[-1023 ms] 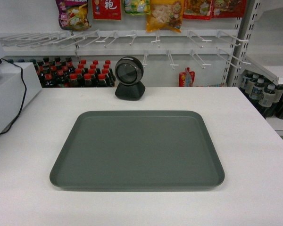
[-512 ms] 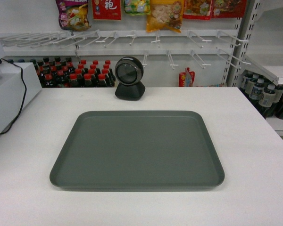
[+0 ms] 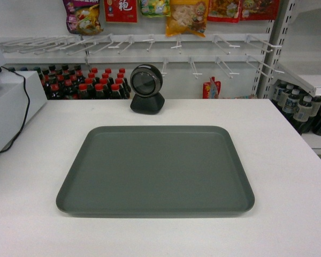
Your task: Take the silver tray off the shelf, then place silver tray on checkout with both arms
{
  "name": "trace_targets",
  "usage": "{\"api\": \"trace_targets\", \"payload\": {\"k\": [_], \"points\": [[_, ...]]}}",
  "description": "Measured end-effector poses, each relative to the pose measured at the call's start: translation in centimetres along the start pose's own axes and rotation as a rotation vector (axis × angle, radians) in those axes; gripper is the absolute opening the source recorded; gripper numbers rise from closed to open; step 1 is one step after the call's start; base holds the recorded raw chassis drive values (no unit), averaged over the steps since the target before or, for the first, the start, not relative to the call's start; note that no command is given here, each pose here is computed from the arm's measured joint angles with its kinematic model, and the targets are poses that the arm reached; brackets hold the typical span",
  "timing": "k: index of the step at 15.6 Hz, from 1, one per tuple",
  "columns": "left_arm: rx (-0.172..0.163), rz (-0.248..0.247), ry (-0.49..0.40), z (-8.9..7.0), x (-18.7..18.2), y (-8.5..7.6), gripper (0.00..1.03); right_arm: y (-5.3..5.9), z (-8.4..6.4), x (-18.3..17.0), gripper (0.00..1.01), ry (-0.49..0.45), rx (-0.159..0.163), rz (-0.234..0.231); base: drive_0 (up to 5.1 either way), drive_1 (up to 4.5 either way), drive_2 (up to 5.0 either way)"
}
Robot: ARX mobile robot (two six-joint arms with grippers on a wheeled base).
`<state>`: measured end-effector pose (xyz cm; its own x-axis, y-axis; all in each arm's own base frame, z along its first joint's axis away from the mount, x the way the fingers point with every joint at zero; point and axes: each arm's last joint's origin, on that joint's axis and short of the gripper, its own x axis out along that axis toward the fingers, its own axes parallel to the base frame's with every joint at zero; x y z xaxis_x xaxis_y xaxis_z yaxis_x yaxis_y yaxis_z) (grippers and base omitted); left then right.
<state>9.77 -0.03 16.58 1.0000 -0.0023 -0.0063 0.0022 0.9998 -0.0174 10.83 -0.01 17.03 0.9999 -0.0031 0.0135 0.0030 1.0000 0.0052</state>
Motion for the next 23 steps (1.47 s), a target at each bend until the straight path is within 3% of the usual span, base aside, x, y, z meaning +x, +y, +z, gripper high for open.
{"api": "trace_targets", "payload": {"k": [2, 3, 5, 7, 13, 14, 23], "points": [[0.000, 0.002, 0.003, -0.03, 0.00, 0.01, 0.01, 0.00, -0.61, -0.93, 0.02, 0.046, 0.000, 0.002, 0.0, 0.00, 0.0], [0.000, -0.001, 0.001, -0.01, 0.00, 0.00, 0.01, 0.01, -0.07, -1.12, 0.02, -0.012, 0.000, 0.003, 0.0, 0.00, 0.0], [0.000, -0.001, -0.003, 0.03, 0.00, 0.00, 0.01, 0.01, -0.34, -1.11, 0.02, 0.011, -0.001, 0.003, 0.0, 0.00, 0.0], [0.000, 0.000, -0.003, 0.03, 0.00, 0.00, 0.20, 0.00, -0.32, -1.12, 0.25, 0.010, -0.002, 0.003, 0.0, 0.00, 0.0], [0.000, 0.000, -0.003, 0.03, 0.00, 0.00, 0.93, 0.00, -0.32, -1.12, 0.98, 0.010, -0.002, 0.003, 0.0, 0.00, 0.0], [0.001, 0.000, -0.003, 0.03, 0.00, 0.00, 1.00, 0.00, -0.32, -1.12, 0.99, 0.010, -0.002, 0.003, 0.0, 0.00, 0.0], [0.001, 0.000, -0.003, 0.03, 0.00, 0.00, 0.98, 0.00, -0.32, -1.12, 0.98, 0.010, -0.002, 0.003, 0.0, 0.00, 0.0]]}}
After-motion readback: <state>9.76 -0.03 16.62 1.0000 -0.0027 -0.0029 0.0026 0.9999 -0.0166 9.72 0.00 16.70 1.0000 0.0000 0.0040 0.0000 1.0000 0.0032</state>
